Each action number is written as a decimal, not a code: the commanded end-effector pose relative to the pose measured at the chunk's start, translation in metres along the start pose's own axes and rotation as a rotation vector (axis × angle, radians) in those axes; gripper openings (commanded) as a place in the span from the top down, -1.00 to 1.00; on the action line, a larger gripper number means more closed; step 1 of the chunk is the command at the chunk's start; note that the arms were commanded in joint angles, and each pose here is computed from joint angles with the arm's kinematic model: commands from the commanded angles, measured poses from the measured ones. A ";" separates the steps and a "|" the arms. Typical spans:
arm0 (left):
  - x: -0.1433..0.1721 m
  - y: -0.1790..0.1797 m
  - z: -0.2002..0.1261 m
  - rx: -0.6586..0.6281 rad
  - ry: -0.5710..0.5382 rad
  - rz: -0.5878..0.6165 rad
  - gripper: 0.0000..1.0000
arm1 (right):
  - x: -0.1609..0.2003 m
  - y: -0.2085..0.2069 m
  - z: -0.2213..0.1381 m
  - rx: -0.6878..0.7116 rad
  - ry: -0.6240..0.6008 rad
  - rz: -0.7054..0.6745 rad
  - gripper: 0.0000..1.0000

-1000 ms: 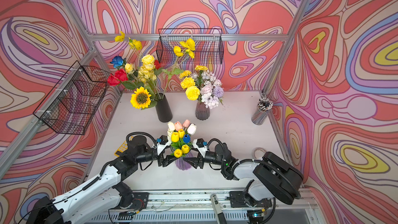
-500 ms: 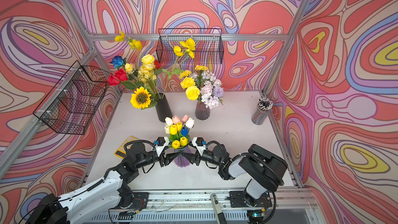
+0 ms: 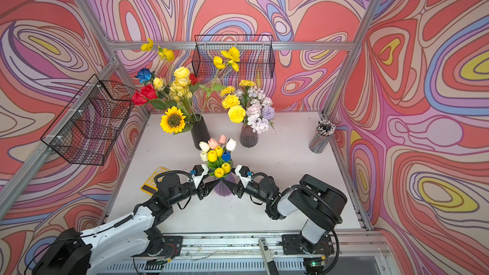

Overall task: Pick out yellow flowers from the vase
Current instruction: Move the vase to the center of the board, then pick up the flower from the vase.

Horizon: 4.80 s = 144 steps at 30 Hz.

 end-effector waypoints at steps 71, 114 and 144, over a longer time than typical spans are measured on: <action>-0.044 0.020 -0.046 -0.180 0.122 -0.123 -0.15 | -0.093 0.055 -0.021 -0.070 0.231 0.000 0.27; -0.119 0.020 -0.023 0.006 -0.018 0.057 0.55 | -0.039 0.007 -0.064 0.277 0.177 0.033 0.22; -0.115 0.022 -0.015 -0.005 -0.066 0.041 0.95 | -0.041 0.006 -0.056 0.274 0.157 0.038 0.28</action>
Point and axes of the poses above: each gripper's point midway between its finger pads, its own z axis out along the fingers, its own y axis along the line the jaws close on, x = y × z, the point moved 5 cm from there along -z, back along the fingers, and after that the axes turned 11 degrees about z, right-handed, at the moved point
